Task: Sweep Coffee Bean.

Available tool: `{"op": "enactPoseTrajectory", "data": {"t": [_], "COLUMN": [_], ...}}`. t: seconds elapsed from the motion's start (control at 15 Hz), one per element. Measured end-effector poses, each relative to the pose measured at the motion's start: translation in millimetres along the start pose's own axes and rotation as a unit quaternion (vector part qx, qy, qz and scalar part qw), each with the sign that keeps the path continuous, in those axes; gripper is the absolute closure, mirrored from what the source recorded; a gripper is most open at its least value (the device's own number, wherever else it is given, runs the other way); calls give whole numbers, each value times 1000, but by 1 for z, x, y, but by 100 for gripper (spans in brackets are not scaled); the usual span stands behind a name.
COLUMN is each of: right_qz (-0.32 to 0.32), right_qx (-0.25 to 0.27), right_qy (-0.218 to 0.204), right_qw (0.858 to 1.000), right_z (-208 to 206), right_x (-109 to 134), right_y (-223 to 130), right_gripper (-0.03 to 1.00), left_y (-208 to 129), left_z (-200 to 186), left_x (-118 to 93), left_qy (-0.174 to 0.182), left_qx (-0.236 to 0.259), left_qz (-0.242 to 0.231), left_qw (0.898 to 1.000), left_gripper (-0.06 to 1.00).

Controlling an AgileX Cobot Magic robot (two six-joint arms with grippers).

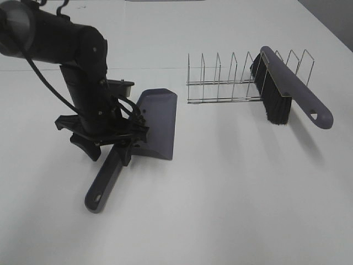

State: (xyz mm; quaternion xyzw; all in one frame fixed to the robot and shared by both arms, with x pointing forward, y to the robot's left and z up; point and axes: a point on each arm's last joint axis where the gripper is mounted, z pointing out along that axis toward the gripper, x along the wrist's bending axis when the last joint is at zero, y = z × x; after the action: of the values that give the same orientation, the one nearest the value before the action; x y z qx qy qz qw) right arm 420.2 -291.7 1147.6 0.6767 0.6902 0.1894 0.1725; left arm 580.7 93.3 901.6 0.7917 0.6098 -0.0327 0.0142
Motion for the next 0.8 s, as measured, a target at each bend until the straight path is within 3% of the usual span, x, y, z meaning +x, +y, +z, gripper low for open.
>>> {"op": "enactPoseTrajectory", "data": {"t": [0.2,0.6,0.73,0.8], "right_qz": [2,2,2,2], "right_qx": [-35,-74,-94,-107], "right_qy": [1,1,2,2], "right_qw": [999,997,996,994], "right_z": [-20,-41,-51,-57], "right_x": [0,0,0,0], "right_y": [-10,-23,-29,-34], "right_gripper": [22,22,22,22], "left_y": [-2,-15,-42,-55], "left_z": [-43,-127,-163,-172], "left_x": [11,120,145,143], "left_qy": [-3,22,39,39], "left_qx": [-42,-117,-125,-130], "left_qz": [-6,-74,-73,-72], "left_qw": [999,990,989,988], "left_gripper": [37,37,37,37]}}
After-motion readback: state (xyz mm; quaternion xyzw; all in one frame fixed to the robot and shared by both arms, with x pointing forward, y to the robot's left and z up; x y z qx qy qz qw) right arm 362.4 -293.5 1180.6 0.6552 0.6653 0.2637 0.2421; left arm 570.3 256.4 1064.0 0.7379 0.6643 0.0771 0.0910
